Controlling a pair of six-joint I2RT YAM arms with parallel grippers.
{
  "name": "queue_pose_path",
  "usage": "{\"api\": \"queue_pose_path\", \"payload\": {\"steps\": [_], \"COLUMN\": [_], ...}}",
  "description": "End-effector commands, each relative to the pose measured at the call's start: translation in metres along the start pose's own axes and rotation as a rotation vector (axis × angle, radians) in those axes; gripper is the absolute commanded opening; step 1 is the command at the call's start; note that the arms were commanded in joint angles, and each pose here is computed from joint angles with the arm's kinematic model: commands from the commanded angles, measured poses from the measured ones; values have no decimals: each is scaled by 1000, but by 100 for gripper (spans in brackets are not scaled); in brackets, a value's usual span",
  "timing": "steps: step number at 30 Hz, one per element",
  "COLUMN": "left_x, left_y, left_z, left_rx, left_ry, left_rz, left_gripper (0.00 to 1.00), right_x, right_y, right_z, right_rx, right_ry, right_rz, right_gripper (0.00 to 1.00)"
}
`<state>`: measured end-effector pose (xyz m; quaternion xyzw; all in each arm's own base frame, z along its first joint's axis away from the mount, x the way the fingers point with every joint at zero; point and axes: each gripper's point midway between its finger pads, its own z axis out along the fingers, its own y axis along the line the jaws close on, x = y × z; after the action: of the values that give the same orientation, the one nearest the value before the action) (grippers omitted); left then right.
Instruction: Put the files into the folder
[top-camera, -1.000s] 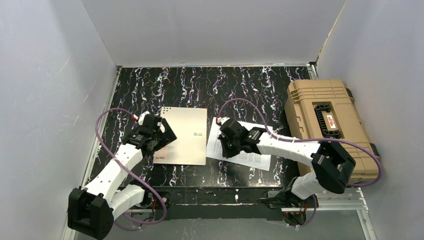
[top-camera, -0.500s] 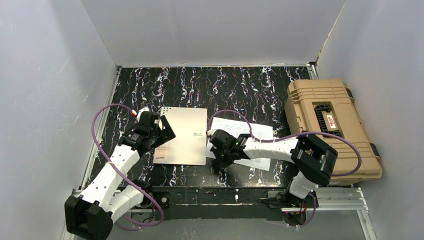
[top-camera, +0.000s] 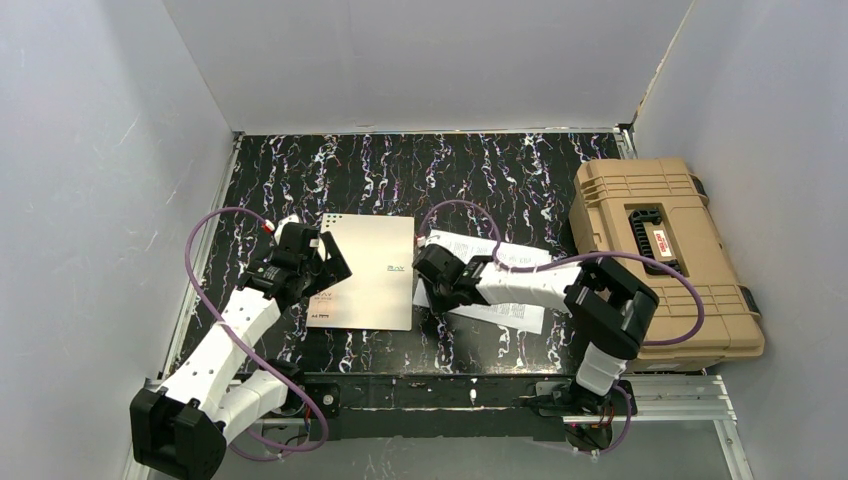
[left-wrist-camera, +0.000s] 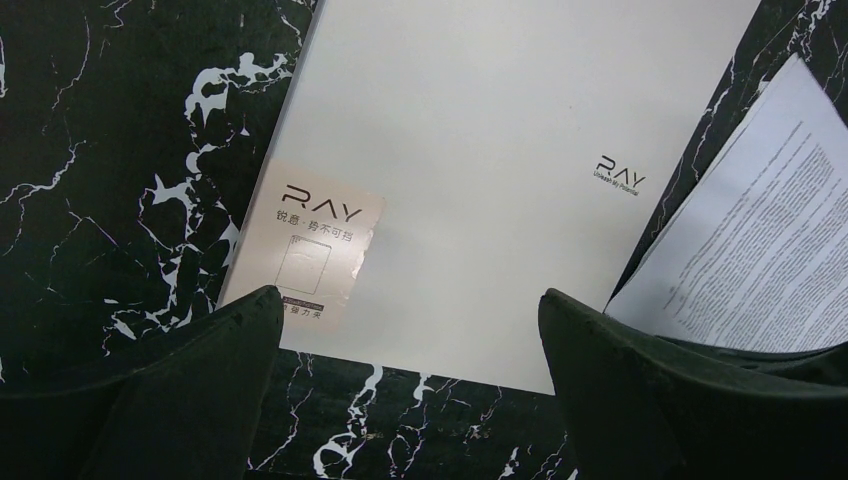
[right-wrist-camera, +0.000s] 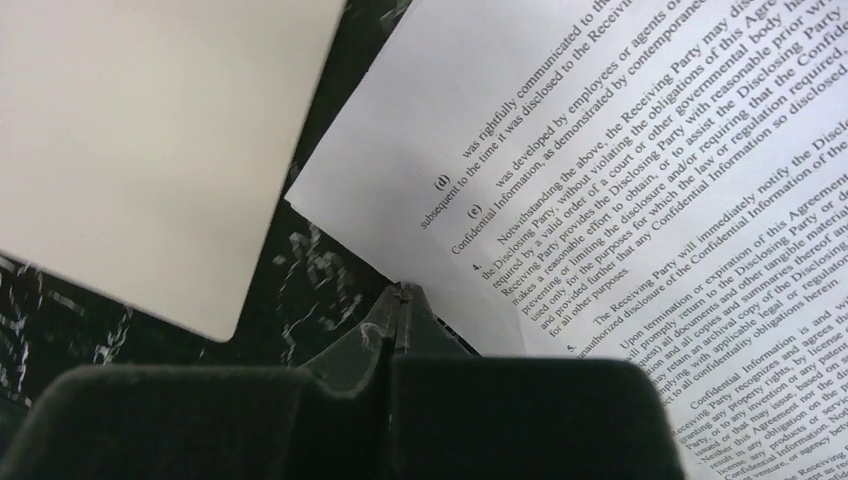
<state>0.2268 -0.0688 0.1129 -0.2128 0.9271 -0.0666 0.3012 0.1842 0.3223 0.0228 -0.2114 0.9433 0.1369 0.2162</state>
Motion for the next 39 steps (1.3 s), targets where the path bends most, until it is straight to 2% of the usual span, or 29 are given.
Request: {"api": "queue_pose_path", "payload": {"steps": [1,19,26,31,39], "left_x": [-7,-8,-16,-18,-7], "left_y": [1,18,36,45,34], "left_z": [-5,8,14,25,54], "left_rx": [-14,-128,-248,-281,-249], "left_ry": [-12,-21,-65,-67,-21], "left_rz": [7,-4,-14,-72,-114], "left_gripper": [98,98,98,98,98], "right_x": [-14,-111,-141,-148,-139], "right_y": [-45,-154,-135,-106,-51], "right_z": [15,31,19,7,4], "right_rx": [145,279,145,-8,-185], "right_ry": [-32,-209,-239,-242,-207], "right_rz": [78,378,364,342,299], "right_gripper": [1,1,2,16,40]}}
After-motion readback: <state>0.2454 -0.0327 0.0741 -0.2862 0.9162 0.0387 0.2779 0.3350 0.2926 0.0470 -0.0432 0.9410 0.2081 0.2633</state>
